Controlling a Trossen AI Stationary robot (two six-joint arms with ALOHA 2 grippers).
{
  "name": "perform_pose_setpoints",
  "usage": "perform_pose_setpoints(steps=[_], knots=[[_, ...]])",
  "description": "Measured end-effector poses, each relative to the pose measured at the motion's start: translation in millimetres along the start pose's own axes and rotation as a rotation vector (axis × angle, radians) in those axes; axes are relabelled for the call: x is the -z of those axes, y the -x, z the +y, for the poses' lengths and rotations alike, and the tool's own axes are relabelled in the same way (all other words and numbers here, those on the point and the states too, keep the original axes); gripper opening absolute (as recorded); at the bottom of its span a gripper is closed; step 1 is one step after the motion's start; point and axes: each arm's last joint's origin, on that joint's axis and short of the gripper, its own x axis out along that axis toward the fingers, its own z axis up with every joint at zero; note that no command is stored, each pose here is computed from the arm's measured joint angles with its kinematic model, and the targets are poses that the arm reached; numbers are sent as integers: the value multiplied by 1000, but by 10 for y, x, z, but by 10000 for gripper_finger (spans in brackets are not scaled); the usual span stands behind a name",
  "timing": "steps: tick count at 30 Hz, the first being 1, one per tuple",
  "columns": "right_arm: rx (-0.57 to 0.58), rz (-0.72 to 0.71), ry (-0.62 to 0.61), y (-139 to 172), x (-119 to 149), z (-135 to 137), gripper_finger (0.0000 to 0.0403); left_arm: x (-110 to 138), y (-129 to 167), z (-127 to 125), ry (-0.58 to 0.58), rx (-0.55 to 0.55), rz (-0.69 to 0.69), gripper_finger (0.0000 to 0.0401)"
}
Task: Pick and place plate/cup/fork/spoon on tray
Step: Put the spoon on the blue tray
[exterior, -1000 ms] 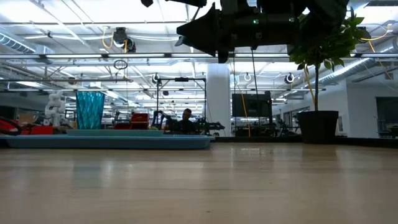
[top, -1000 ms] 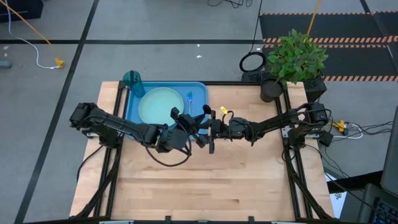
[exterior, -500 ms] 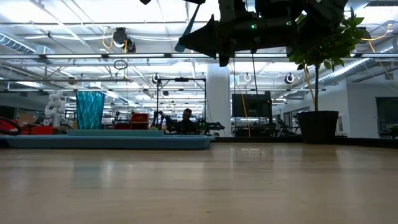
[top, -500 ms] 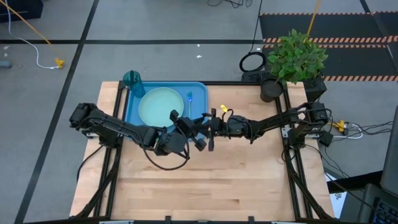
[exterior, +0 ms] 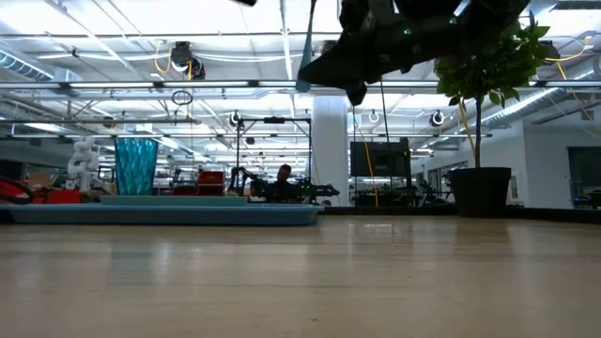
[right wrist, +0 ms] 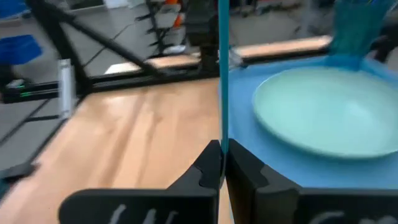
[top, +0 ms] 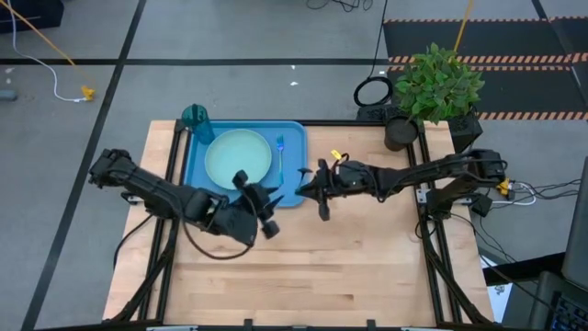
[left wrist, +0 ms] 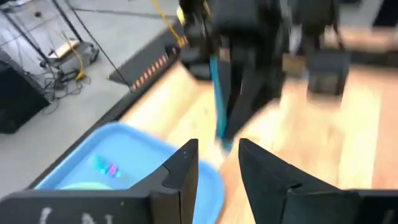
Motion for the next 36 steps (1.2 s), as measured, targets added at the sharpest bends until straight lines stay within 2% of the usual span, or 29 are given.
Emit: perform_pose_setpoints(steps=[6,11,14,18,21,29,32,36], knots=[[-95,56,-75,6,38,4,1,340,-101,-70,-69,18,119,119],[-120,68,-82,-23,70,9,1,634,-280,-165,-63,111,63,122],[-121,61,-75,-21,62,10,1,781,-368,-200,-45,160,-28,134],[-122,59,-53,-21,62,10,0,823,-478,-151,3,183,-222,156],[-121,66,-52,-20,68,10,0,848,-553,-70,40,207,-290,171],[-121,69,-50,-21,72,11,0,958,-809,17,33,267,-251,191],[-122,67,-49,-21,70,12,0,946,-851,-20,56,313,-284,179],[-128,76,-50,-20,82,18,0,950,-907,-20,61,309,-308,148]])
